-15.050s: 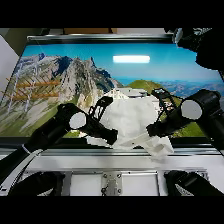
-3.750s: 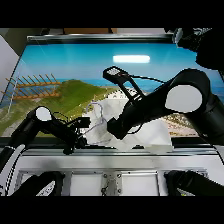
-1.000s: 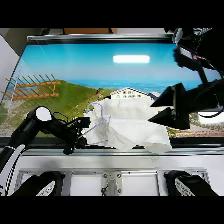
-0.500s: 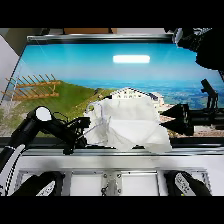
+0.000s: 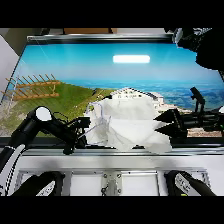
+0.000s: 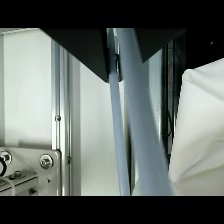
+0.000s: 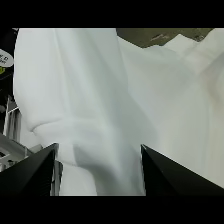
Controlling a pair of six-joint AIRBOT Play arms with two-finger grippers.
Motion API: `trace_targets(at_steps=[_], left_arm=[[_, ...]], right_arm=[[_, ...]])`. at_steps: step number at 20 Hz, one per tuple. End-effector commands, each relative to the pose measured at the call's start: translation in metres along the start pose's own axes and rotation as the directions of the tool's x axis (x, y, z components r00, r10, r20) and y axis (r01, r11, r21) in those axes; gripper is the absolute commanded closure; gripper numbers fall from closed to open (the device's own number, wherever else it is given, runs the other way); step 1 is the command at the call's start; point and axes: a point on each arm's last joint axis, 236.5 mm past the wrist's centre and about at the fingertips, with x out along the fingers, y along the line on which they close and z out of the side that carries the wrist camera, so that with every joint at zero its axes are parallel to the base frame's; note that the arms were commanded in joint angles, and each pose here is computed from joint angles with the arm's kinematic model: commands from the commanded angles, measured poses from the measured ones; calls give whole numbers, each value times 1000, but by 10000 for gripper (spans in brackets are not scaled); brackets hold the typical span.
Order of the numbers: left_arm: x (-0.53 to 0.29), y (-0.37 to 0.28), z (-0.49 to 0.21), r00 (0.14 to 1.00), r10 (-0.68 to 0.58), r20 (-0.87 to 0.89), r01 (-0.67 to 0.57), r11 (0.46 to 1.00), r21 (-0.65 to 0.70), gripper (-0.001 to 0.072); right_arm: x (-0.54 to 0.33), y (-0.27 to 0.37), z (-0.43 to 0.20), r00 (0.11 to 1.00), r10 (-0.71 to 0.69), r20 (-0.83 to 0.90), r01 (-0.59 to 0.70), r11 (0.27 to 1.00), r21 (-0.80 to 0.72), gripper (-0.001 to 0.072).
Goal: Fold the clothes and pants, and hang the long-sleeved shirts on hangers.
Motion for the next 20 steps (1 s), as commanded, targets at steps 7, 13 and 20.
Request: trace_targets(at_steps=[7,13,20], left_arm=[[0,1,0,1000,2,0,-2,1000,0,689],[0,1,0,1000,3,0,-3,1000,0,689],[0,1,0,1000,2,0,-2,1000,0,689]], right_arm=[[42,6,-16,984,168,-54,-166,985,43,145],[48,3,-13,986,158,-49,-156,987,39,145],[48,3,-12,986,159,-48,-157,986,50,145]])
